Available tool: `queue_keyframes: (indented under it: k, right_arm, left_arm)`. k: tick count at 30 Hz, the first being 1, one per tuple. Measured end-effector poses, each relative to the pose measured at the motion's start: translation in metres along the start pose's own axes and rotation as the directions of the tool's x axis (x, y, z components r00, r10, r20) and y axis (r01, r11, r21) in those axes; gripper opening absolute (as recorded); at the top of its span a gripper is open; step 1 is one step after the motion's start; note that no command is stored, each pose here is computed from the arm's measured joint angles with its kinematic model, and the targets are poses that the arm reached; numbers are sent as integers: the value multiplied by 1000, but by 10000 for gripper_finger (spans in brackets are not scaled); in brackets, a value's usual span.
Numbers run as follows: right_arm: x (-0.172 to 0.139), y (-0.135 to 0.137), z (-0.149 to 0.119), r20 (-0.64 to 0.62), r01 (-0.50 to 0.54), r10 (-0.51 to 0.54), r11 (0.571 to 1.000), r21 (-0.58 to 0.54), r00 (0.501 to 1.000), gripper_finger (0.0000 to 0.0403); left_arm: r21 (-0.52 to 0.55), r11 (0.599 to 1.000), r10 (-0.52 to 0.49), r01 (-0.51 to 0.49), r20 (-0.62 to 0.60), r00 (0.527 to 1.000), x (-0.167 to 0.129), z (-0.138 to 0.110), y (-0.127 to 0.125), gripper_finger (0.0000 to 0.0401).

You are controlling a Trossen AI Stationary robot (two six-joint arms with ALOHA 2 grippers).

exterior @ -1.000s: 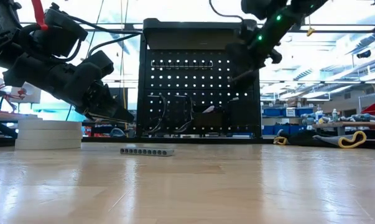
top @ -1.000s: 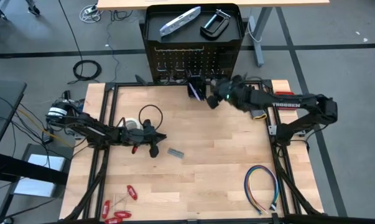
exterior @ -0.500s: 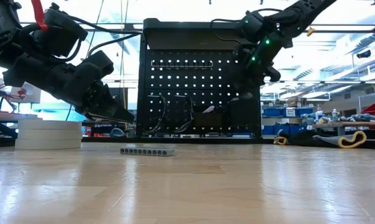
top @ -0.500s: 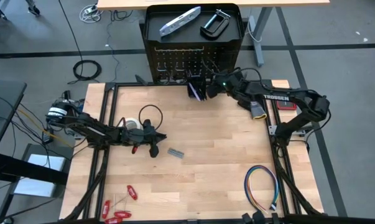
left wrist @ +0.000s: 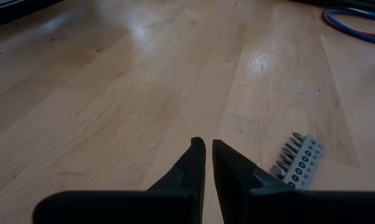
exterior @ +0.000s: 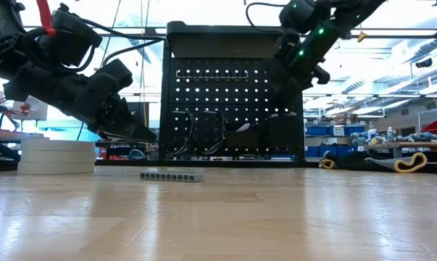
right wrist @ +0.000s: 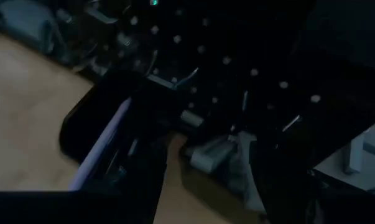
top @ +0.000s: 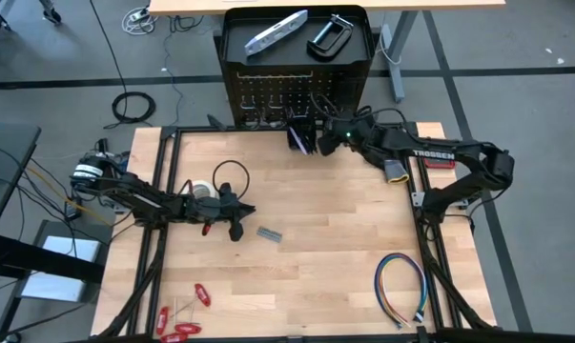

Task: Hang tools onto peg board
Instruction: Put the gray screwdriver bit set into the right black bin on the peg board

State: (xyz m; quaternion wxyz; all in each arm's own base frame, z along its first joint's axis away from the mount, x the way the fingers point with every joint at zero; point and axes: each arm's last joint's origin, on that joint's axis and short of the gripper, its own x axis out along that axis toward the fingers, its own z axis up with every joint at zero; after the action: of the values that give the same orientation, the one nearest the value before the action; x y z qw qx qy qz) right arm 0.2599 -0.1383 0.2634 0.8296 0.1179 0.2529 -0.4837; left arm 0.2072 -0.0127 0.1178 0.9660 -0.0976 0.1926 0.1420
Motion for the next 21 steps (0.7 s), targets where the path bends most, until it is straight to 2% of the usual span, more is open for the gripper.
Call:
queue_keyframes:
  k: [4, 8, 11, 14, 16, 18, 21]
  right_arm:
    - [-19, 12, -9, -45, -41, 39, 998, -47, 998, 230]
    - [-38, 50, -36, -78, -220, 211, 966, -138, 974, 229]
    - [-52, 87, -71, -65, -368, 363, 909, -197, 930, 229]
    - [-64, 126, -110, -9, -502, 517, 826, -254, 856, 229]
    - [-68, 151, -140, 5, -557, 595, 756, -344, 804, 231]
    - [-68, 173, -166, 24, -592, 651, 705, -391, 759, 235]
    - [-60, 201, -194, 80, -600, 667, 710, -369, 740, 246]
  left_arm:
    - [-1, 1000, 0, 0, 0, 1000, 0, 0, 0, 35]
    - [0, 1000, 0, 0, 0, 1000, 0, 0, 0, 35]
    - [1, 1000, 0, 0, 0, 1000, 0, 0, 0, 35]
    - [0, 1000, -1, 1, 3, 1000, 0, 0, 0, 35]
    - [-3, 1000, -4, 4, 10, 1000, 0, 1, 0, 35]
    - [-7, 1000, -6, 6, 18, 1000, 0, 2, 0, 35]
    - [-15, 1000, -13, 13, 40, 999, 0, 4, -1, 35]
